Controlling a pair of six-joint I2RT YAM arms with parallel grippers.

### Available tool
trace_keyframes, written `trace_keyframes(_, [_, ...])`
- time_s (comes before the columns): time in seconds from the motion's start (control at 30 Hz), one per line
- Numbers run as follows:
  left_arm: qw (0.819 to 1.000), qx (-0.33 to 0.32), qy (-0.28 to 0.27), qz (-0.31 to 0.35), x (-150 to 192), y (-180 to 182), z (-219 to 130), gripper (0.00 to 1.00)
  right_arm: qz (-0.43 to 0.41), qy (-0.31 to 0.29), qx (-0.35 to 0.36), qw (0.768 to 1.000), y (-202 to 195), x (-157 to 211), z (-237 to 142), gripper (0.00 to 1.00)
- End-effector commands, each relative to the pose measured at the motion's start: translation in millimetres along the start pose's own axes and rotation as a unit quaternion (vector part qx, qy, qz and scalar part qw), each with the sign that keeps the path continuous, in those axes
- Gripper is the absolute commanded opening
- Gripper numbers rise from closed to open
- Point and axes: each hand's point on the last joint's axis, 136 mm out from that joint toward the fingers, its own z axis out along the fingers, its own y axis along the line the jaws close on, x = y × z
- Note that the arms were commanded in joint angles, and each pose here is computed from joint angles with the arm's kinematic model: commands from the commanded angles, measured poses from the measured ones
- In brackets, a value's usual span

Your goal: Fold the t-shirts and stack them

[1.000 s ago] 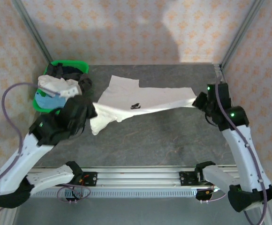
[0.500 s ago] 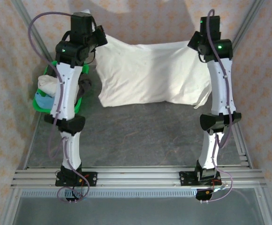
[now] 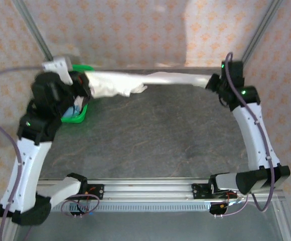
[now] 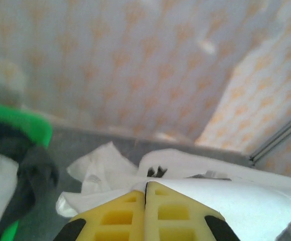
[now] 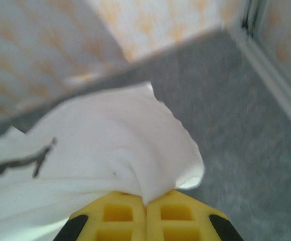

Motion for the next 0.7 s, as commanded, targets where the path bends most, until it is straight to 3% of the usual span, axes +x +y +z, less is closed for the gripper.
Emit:
trace_keyframes(0.0, [0.992, -0.061, 0.096, -0.053, 106, 48, 31, 0.0, 0.019, 0.069, 0.017, 0.997, -21, 70, 46, 0.0])
trace_keyframes(0.13, [0.968, -0.117, 0.19, -0.112, 215, 90, 8, 0.0, 0.019, 0.164, 0.125, 0.978, -76, 152, 63, 0.0])
trace_keyframes(0.27, [0.947, -0.163, 0.24, -0.136, 265, 115, -18, 0.0, 0.021, 0.192, 0.176, 0.965, -100, 178, 55, 0.16])
trace_keyframes(0.3, [0.945, -0.169, 0.244, -0.14, 271, 118, -21, 0.09, 0.022, 0.189, 0.184, 0.964, -103, 178, 54, 0.21])
trace_keyframes(0.37, [0.94, -0.166, 0.26, -0.147, 284, 120, -22, 0.36, 0.02, 0.182, 0.197, 0.963, -107, 172, 49, 0.25])
trace_keyframes(0.53, [0.939, -0.151, 0.271, -0.146, 282, 111, -17, 0.74, 0.021, 0.166, 0.175, 0.97, -98, 157, 36, 0.43])
trace_keyframes(0.67, [0.945, -0.134, 0.271, -0.125, 270, 96, 6, 0.77, 0.036, 0.16, 0.115, 0.98, -76, 154, 39, 0.53])
